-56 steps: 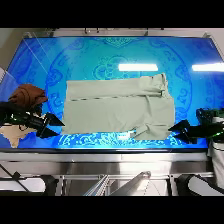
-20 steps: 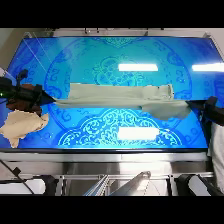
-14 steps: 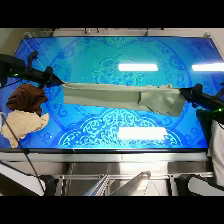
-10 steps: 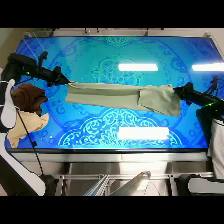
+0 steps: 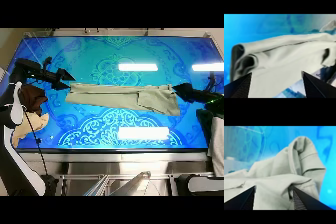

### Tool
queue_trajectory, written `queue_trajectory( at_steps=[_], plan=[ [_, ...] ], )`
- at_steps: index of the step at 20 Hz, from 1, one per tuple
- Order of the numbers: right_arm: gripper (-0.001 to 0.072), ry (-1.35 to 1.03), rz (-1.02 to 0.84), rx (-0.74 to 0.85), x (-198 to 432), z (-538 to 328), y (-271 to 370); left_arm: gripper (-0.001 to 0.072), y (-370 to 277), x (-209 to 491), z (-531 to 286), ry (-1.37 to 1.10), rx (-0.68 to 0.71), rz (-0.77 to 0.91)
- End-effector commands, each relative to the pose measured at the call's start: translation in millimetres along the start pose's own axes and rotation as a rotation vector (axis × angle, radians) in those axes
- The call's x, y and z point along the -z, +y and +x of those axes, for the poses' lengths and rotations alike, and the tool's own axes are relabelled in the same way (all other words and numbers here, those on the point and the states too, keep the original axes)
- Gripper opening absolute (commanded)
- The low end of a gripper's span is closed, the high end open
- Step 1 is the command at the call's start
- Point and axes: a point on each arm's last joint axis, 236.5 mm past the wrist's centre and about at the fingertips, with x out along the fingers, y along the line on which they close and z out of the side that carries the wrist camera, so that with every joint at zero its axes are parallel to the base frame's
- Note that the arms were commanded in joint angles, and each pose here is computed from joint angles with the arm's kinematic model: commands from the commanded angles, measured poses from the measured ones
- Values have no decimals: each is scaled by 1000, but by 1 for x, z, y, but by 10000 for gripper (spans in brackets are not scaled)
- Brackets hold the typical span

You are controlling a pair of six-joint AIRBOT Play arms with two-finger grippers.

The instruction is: Fold the shirts.

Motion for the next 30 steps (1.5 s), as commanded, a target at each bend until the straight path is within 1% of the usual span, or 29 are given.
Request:
queue_trajectory(
  at_steps=[1,2,3,4,5,8,12,13,14,15,16,18,21,23,24,27,30],
  plan=[
    [689,111,74,213,-3,-43,-43,693,-35,-5,-43,-61,58,50],
    [705,136,88,231,3,-44,-51,691,-39,-3,-51,-67,53,59],
    [705,164,101,223,11,-39,-54,511,-42,1,-55,-70,55,55],
    [705,201,116,210,21,-31,-54,53,-44,7,-56,-64,55,73],
    [705,234,133,201,31,-21,-55,21,-46,12,-55,-59,53,89],
    [705,299,180,138,54,13,-44,20,-52,30,-39,1,63,78],
    [700,364,172,46,80,54,-11,19,-74,55,12,102,70,103],
    [588,373,158,32,83,61,-5,20,-81,60,30,115,67,118],
    [380,379,150,22,85,66,1,20,-87,64,48,125,63,137],
    [139,382,140,15,84,69,6,19,-94,70,69,144,58,155],
    [24,383,130,8,82,69,10,18,-97,75,92,160,43,171],
    [22,400,109,-38,73,60,25,10,-95,91,144,193,-37,224],
    [22,364,70,-101,36,22,46,10,-101,135,225,265,-127,267],
    [22,328,42,-134,9,-13,59,10,-105,161,261,316,-204,294],
    [22,319,24,-152,-2,-30,65,10,-113,172,275,335,-215,320],
    [22,319,-30,-194,-17,-75,82,12,-153,199,314,344,-180,387],
    [22,333,-44,-215,-14,-87,91,23,-184,220,340,314,-102,363]
  ],
)
